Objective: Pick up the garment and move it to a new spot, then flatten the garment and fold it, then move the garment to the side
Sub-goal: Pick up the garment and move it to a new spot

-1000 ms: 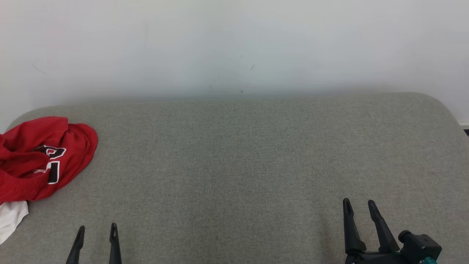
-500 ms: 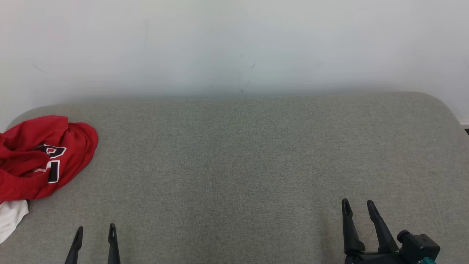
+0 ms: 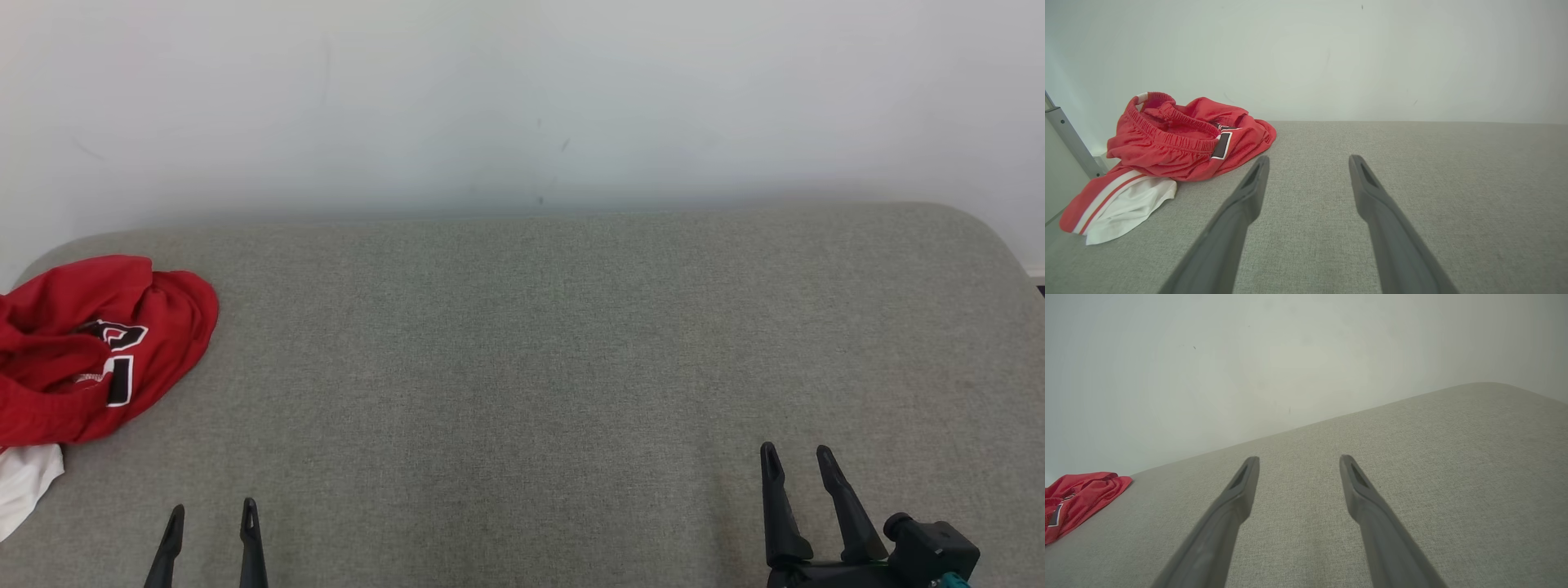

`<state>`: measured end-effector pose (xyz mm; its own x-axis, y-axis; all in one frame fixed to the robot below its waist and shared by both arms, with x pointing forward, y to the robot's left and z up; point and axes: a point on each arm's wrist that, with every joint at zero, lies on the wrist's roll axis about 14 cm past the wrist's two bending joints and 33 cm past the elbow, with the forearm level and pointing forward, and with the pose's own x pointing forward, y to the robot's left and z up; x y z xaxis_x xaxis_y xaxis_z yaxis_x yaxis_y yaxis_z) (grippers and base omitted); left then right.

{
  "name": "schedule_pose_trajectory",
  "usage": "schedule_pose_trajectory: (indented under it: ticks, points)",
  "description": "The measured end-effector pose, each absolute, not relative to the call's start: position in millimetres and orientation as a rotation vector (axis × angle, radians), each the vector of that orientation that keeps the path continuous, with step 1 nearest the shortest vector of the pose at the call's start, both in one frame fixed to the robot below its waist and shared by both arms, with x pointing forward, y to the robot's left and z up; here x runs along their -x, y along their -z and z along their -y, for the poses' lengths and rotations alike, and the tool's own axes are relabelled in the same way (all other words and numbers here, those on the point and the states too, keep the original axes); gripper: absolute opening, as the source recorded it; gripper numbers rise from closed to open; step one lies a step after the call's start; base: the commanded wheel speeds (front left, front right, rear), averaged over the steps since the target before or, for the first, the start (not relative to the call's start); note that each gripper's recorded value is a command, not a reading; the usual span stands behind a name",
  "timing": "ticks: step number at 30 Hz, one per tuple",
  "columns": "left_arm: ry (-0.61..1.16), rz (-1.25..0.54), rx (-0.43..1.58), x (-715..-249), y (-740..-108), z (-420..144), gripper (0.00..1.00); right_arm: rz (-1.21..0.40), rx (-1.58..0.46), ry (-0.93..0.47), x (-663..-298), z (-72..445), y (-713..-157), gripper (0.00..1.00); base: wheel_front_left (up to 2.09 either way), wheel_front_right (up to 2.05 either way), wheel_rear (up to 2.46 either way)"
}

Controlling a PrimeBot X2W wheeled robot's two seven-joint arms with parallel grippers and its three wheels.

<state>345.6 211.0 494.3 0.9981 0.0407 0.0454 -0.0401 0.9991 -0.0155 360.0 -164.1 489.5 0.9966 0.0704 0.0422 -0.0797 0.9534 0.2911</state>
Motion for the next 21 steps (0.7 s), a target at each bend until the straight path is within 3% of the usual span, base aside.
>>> schedule_pose_trajectory:
  ticks: [21]
  points:
    - [-0.136, 0.04, 0.01, -326.1, -492.3, -238.4, 1.0, 0.003, -0.298, -0.155, -369.5, 137.4, -484.2, 1.0, 0.0, 0.0, 0.0]
